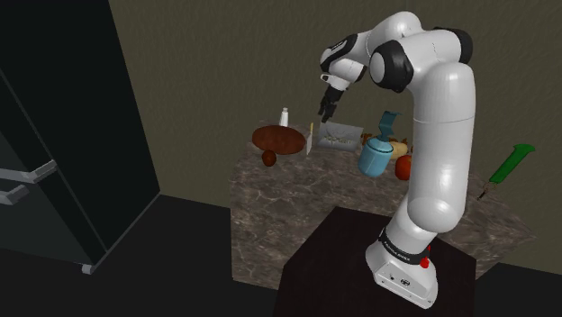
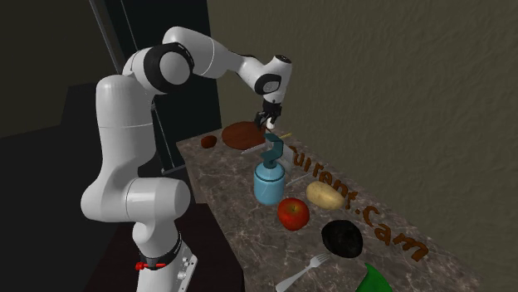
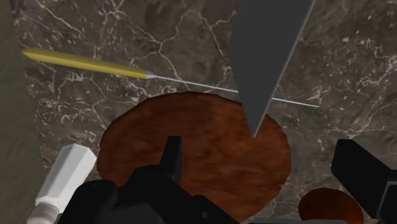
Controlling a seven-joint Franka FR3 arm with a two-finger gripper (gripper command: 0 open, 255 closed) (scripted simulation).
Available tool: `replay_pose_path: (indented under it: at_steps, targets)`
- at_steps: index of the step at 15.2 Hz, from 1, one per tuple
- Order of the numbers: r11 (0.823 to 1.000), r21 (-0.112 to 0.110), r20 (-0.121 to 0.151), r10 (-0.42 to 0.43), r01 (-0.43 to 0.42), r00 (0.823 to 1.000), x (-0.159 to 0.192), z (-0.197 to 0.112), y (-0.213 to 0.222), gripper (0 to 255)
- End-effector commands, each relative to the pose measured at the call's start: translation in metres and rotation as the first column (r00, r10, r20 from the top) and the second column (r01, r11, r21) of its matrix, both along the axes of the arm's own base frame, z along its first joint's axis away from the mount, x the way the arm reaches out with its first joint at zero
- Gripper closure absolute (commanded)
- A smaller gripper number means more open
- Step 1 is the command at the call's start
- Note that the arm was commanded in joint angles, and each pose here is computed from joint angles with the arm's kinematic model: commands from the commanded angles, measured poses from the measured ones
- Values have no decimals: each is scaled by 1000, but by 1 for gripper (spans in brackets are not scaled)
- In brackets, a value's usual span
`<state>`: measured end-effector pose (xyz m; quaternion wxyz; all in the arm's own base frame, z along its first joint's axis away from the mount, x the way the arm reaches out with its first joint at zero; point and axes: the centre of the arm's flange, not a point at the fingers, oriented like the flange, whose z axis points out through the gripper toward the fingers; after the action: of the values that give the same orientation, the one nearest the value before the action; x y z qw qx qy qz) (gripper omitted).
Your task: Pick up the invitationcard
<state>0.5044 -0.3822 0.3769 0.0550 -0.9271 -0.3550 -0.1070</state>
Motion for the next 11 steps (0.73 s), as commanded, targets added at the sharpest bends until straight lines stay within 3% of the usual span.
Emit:
replay_pose_path:
  at_steps: [1,2,3,11]
  targets:
    - [1000,0,0,0,0,1000,0,-7,1,0]
    - [1000,0,0,0,0,1000,0,-7,1,0]
    - [1000,0,0,0,0,1000,0,-7,0,255]
    - [1000,0,0,0,0,1000,0,-7,0,255]
